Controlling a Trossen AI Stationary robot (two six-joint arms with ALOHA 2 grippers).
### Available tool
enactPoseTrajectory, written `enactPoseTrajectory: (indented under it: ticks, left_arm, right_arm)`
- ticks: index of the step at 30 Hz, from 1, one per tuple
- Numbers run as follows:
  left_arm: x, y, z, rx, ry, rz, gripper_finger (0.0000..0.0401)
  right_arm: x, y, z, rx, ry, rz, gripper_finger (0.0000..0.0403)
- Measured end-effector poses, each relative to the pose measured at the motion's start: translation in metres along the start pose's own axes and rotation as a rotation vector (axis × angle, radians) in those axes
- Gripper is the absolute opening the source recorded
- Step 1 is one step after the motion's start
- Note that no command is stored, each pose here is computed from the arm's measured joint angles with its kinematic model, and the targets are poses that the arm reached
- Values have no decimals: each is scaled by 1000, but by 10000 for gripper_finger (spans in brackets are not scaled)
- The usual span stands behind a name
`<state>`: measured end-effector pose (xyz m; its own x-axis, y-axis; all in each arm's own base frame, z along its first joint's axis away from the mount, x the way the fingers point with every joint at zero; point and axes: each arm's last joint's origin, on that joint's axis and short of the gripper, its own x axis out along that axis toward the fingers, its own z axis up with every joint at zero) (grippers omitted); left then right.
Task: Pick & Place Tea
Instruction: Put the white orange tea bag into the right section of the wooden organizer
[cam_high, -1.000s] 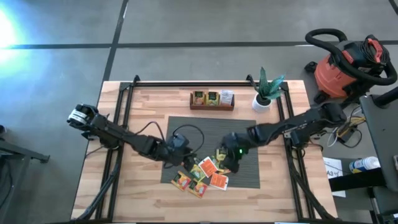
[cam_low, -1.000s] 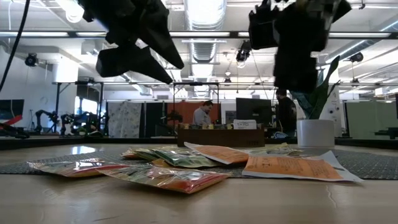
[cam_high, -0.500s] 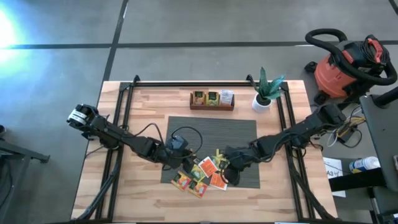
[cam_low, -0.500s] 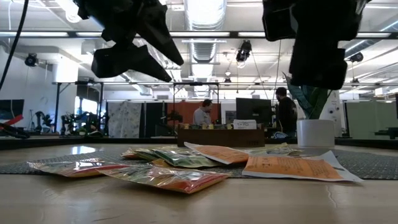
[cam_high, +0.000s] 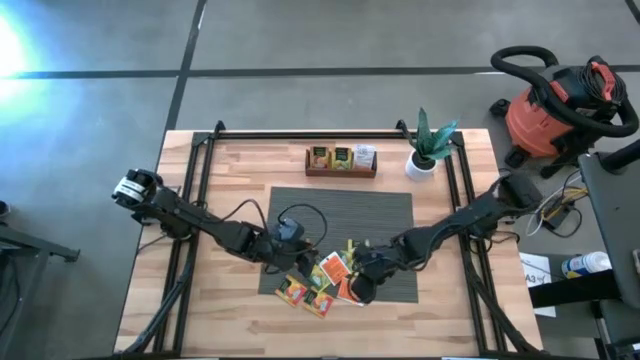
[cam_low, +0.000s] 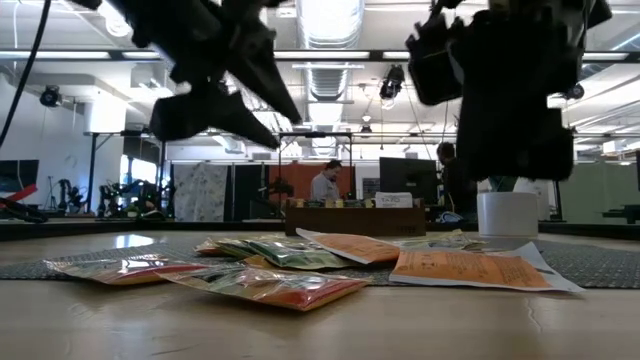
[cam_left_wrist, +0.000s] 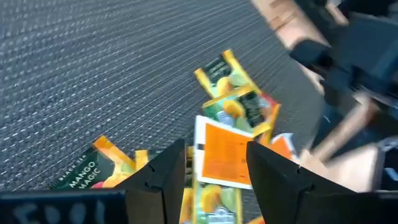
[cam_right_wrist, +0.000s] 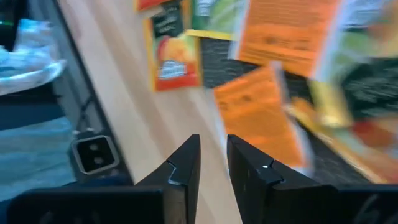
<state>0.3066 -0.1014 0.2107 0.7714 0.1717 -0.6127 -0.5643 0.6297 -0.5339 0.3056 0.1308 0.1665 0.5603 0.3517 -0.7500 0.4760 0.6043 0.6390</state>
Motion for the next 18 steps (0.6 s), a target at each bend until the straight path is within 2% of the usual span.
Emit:
enactPoseTrajectory:
  ticks: [4,8,18]
  left_arm:
    - [19,9,-1,8,21,36,163]
    - [34,16,1,5,64,40,163]
    - [63,24,9,-18,138,-59,163]
  right_arm:
    - [21,0,3,12,-20,41,78]
    - [36,-4,5,9,-15,12,71]
    - [44,-8,6,-14,-55,-31,63]
